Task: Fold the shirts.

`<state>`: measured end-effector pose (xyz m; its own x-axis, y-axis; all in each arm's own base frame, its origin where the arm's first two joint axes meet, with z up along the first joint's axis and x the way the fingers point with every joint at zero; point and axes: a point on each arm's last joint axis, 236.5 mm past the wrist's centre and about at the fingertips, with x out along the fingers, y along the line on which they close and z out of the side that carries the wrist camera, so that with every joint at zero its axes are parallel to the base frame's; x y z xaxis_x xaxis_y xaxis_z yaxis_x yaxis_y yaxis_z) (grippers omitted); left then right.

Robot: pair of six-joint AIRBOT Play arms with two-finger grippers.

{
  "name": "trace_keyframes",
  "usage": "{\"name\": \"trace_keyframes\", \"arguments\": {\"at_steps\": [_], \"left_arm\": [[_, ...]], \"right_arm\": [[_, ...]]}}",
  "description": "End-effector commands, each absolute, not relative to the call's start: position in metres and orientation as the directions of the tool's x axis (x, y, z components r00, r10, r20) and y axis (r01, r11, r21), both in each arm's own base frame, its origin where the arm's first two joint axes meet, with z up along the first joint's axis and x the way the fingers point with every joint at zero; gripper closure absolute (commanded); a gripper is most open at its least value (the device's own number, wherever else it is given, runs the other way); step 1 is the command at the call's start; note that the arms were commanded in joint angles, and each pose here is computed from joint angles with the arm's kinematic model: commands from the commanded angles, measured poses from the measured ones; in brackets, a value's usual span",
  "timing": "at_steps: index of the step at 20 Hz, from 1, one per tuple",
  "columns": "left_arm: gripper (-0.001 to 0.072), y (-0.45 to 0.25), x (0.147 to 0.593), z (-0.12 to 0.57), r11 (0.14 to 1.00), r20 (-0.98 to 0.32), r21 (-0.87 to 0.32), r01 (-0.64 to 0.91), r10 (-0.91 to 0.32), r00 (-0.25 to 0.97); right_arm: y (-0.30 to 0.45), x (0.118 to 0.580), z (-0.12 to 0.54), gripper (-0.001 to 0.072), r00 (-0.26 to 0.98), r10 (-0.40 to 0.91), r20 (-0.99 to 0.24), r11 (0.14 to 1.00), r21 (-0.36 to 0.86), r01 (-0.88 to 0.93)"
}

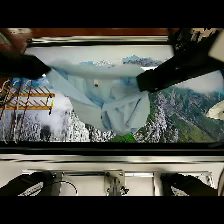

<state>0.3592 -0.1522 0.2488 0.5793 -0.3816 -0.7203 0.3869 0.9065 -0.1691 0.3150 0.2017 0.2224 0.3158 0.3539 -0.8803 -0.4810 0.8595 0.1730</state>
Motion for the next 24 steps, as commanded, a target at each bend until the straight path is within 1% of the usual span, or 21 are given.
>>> {"name": "trace_keyframes", "arguments": {"at_steps": [1, 3, 4, 6, 7, 8, 10, 12, 13, 14, 15, 17, 19, 20, 21, 22, 24], "left_arm": [[0.0647, -0.151, 0.358, 0.144, 0.929, -0.844, -0.214, 0.301, -0.331, 0.422], [0.0647, -0.165, 0.361, 0.099, 0.919, -0.833, -0.291, 0.267, -0.381, 0.401], [0.0646, -0.17, 0.361, 0.08, 0.913, -0.831, -0.325, 0.245, -0.4, 0.387], [0.0646, -0.179, 0.359, 0.049, 0.902, -0.825, -0.383, 0.201, -0.432, 0.363], [0.0646, -0.18, 0.362, 0.041, 0.9, -0.823, -0.393, 0.187, -0.435, 0.364], [0.0646, -0.18, 0.365, 0.038, 0.902, -0.823, -0.392, 0.182, -0.432, 0.368], [0.0645, -0.18, 0.372, 0.039, 0.902, -0.813, -0.391, 0.181, -0.431, 0.392], [0.0636, -0.177, 0.374, 0.041, 0.904, -0.812, -0.384, 0.188, -0.427, 0.399], [0.0526, -0.171, 0.374, 0.043, 0.909, -0.821, -0.372, 0.186, -0.416, 0.391], [0.0309, -0.161, 0.373, 0.047, 0.915, -0.832, -0.363, 0.175, -0.403, 0.381], [0.0196, -0.145, 0.373, 0.055, 0.925, -0.846, -0.344, 0.16, -0.38, 0.374], [0.019, -0.104, 0.372, 0.089, 0.947, -0.866, -0.275, 0.168, -0.319, 0.386], [0.019, -0.054, 0.365, 0.14, 0.97, -0.863, -0.189, 0.153, -0.238, 0.445], [0.0175, -0.027, 0.351, 0.164, 0.979, -0.869, -0.133, 0.152, -0.189, 0.457], [0.0114, 0.001, 0.33, 0.176, 0.989, -0.895, -0.07, 0.13, -0.12, 0.43], [0.0093, 0.029, 0.31, 0.182, 0.998, -0.913, -0.014, 0.067, -0.04, 0.406], [0.0093, 0.064, 0.294, 0.184, 0.998, -0.899, 0.037, -0.046, 0.053, 0.435]], "right_arm": [[0.232, 0.286, 0.151, 0.0644, -0.014, 0.375, -0.927, 0.81, 0.335, -0.481], [0.244, 0.274, 0.132, 0.0644, -0.121, 0.4, -0.908, 0.787, 0.409, -0.462], [0.246, 0.271, 0.123, 0.0644, -0.145, 0.391, -0.909, 0.789, 0.411, -0.457], [0.248, 0.28, 0.106, 0.0644, -0.12, 0.369, -0.922, 0.813, 0.383, -0.438], [0.249, 0.284, 0.095, 0.0644, -0.108, 0.347, -0.932, 0.83, 0.359, -0.428], [0.251, 0.282, 0.084, 0.0644, -0.124, 0.325, -0.938, 0.837, 0.346, -0.425], [0.259, 0.271, 0.064, 0.0644, -0.191, 0.281, -0.941, 0.833, 0.337, -0.439], [0.264, 0.263, 0.055, 0.0644, -0.218, 0.245, -0.945, 0.828, 0.321, -0.46], [0.265, 0.262, 0.056, 0.0644, -0.217, 0.243, -0.945, 0.825, 0.319, -0.466], [0.264, 0.259, 0.056, 0.0644, -0.226, 0.235, -0.945, 0.824, 0.317, -0.47], [0.262, 0.255, 0.056, 0.0644, -0.24, 0.225, -0.944, 0.824, 0.315, -0.47], [0.259, 0.253, 0.056, 0.0644, -0.249, 0.212, -0.945, 0.826, 0.31, -0.472], [0.259, 0.253, 0.056, 0.0644, -0.248, 0.214, -0.945, 0.823, 0.311, -0.475], [0.259, 0.254, 0.056, 0.0644, -0.247, 0.214, -0.945, 0.821, 0.311, -0.478], [0.26, 0.254, 0.056, 0.0643, -0.245, 0.216, -0.945, 0.818, 0.312, -0.483], [0.26, 0.255, 0.056, 0.0643, -0.242, 0.218, -0.945, 0.814, 0.313, -0.489], [0.261, 0.255, 0.056, 0.0643, -0.242, 0.222, -0.945, 0.812, 0.316, -0.49]]}}
